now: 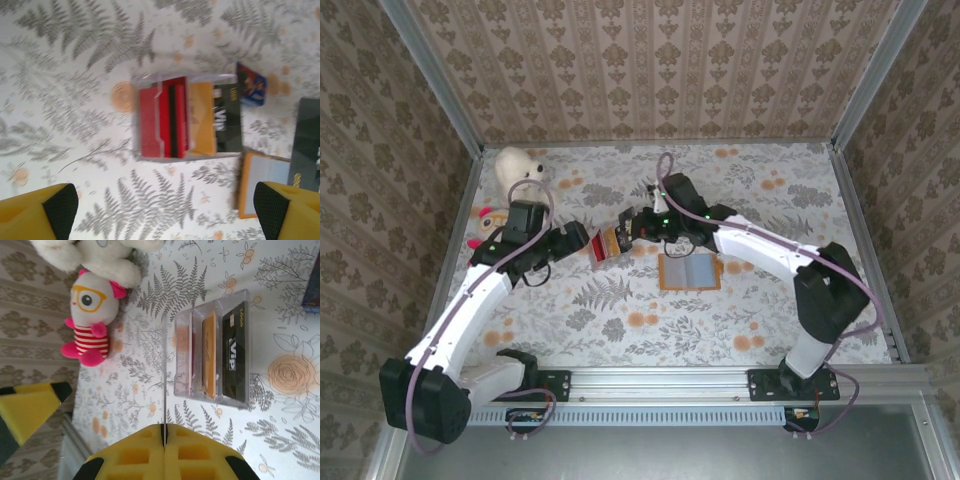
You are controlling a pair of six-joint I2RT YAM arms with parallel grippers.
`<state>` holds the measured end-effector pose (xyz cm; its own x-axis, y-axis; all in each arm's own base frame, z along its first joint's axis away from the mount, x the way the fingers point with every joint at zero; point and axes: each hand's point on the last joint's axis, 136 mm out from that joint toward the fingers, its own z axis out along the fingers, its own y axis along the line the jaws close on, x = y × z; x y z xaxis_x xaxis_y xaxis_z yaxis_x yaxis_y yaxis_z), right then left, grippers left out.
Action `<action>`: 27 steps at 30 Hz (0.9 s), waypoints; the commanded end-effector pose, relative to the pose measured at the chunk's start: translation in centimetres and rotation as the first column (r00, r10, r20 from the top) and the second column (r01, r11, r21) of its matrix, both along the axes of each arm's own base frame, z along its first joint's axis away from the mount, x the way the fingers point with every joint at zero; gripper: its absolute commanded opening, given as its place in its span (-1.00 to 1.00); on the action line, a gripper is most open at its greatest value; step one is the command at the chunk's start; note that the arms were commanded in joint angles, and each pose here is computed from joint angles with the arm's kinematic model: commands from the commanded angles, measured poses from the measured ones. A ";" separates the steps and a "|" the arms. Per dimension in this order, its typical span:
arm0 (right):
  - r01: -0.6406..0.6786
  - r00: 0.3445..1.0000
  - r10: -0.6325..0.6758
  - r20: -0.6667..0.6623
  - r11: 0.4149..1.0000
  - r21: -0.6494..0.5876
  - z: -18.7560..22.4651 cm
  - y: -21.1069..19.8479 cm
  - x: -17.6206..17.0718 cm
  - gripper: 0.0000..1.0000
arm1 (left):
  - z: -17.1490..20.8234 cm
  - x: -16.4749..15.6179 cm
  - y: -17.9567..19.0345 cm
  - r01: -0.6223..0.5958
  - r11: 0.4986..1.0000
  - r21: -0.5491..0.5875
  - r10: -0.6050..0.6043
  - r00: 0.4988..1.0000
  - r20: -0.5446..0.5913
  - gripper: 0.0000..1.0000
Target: Take the credit cards out of the card holder
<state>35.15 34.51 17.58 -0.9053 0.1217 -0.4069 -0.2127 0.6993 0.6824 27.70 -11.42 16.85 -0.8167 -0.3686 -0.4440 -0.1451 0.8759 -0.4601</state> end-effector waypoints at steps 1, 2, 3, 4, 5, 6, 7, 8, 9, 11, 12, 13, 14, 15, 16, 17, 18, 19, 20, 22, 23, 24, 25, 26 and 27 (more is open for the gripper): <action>0.000 1.000 0.001 0.005 0.987 -0.158 -2.3 -0.1 0.6 -1.00 | -1.3 -1.7 1.9 -0.008 0.998 0.070 0.011 0.999 -0.048 0.95; -0.004 1.000 0.005 0.004 0.985 -0.173 -2.6 0.2 0.8 -1.00 | -1.5 -1.9 2.1 -0.008 0.997 0.073 0.012 0.999 -0.053 0.97; -0.007 1.000 0.008 0.005 0.983 -0.184 -2.8 0.5 1.1 -1.00 | -1.5 -2.0 2.3 -0.009 0.997 0.075 0.013 0.998 -0.054 0.98; -0.013 1.000 0.013 0.003 0.980 -0.200 -3.3 0.8 1.2 -1.00 | -1.6 -2.2 2.4 -0.009 0.997 0.076 0.014 0.998 -0.058 0.99; -0.017 1.000 0.018 0.001 0.978 -0.209 -3.5 1.0 1.4 -1.00 | -1.7 -2.3 2.5 -0.010 0.997 0.075 0.015 0.998 -0.059 1.00; -0.023 1.000 0.023 -0.003 0.976 -0.217 -3.8 1.3 1.5 -1.00 | -1.8 -2.5 2.6 -0.009 0.997 0.071 0.014 0.998 -0.061 1.00; -0.028 1.000 0.027 -0.006 0.973 -0.227 -4.1 1.5 1.7 -1.00 | -1.8 -2.5 2.6 -0.009 0.998 0.069 0.014 0.998 -0.060 1.00; -0.031 1.000 0.029 -0.011 0.971 -0.237 -4.4 1.7 1.8 -1.00 | -1.8 -2.5 2.6 -0.009 0.998 0.067 0.013 0.998 -0.060 1.00; -0.031 0.999 0.029 -0.014 0.969 -0.247 -4.7 1.7 2.0 -1.00 | -1.8 -2.5 2.6 -0.007 0.998 0.064 0.011 0.998 -0.061 1.00; -0.025 1.000 0.023 -0.008 0.962 -0.273 -5.0 1.6 2.4 -1.00 | -1.8 -2.5 2.6 -0.005 0.998 0.061 0.008 0.998 -0.061 1.00; -0.017 1.000 0.017 -0.002 0.958 -0.288 -5.0 1.4 2.7 -1.00 | -1.9 -2.5 2.6 -0.003 0.998 0.060 0.007 0.998 -0.062 1.00; -0.010 1.000 0.011 0.003 0.954 -0.301 -5.0 1.3 2.9 -1.00 | -1.9 -2.5 2.5 -0.002 0.998 0.057 0.005 0.998 -0.064 1.00; -0.005 1.000 0.007 0.006 0.950 -0.311 -5.1 1.1 3.0 -1.00 | -1.9 -2.5 2.5 0.002 0.998 0.055 0.001 0.998 -0.065 1.00; 0.000 1.000 0.002 0.006 0.947 -0.323 -5.2 1.0 3.1 -1.00 | -2.0 -2.5 2.4 0.003 0.999 0.051 0.001 0.998 -0.066 1.00; 0.005 1.000 -0.003 0.006 0.942 -0.336 -5.3 0.8 3.1 -1.00 | -2.0 -2.5 2.4 0.004 0.999 0.049 -0.001 0.998 -0.068 1.00; 0.005 1.000 -0.005 0.002 0.939 -0.345 -5.5 0.6 3.1 -1.00 | -2.0 -2.5 2.4 0.004 0.999 0.047 -0.001 0.998 -0.067 1.00; 0.006 1.000 -0.006 0.001 0.937 -0.351 -5.7 0.5 3.1 -1.00 | -2.0 -2.5 2.3 0.005 0.999 0.046 -0.002 0.998 -0.069 1.00; 0.004 1.000 -0.005 -0.002 0.935 -0.354 -5.8 0.5 3.0 -1.00 | -2.0 -2.4 2.3 0.005 0.999 0.043 -0.002 0.998 -0.070 1.00; 0.000 1.000 -0.002 -0.006 0.935 -0.355 -6.0 0.5 3.0 -1.00 | -2.1 -2.4 2.3 0.006 0.999 0.041 -0.003 0.997 -0.071 1.00; -0.009 1.000 0.004 -0.015 0.934 -0.357 -6.4 0.6 3.0 -1.00 | -2.0 -2.3 2.1 0.007 0.999 0.033 -0.005 0.998 -0.070 1.00; -0.013 1.000 0.007 -0.019 0.934 -0.358 -6.5 0.7 3.0 -1.00 | -2.0 -2.3 2.1 0.007 1.000 0.029 -0.005 0.997 -0.071 1.00; -0.018 1.000 0.011 -0.023 0.933 -0.358 -6.7 0.8 3.0 -1.00 | -2.0 -2.3 2.0 0.008 1.000 0.026 -0.006 0.997 -0.071 1.00; -0.021 1.000 0.013 -0.024 0.933 -0.359 -6.7 0.9 3.1 -1.00 | -1.9 -2.3 2.0 0.010 1.000 0.024 -0.008 0.997 -0.071 1.00; -0.021 1.000 0.013 -0.025 0.931 -0.363 -6.9 0.9 3.1 -1.00 | -1.9 -2.3 1.9 0.011 1.000 0.022 -0.009 0.997 -0.071 1.00; -0.022 1.000 0.013 -0.025 0.929 -0.370 -7.0 0.9 3.2 -1.00 | -1.9 -2.3 1.9 0.011 1.000 0.020 -0.009 0.997 -0.073 1.00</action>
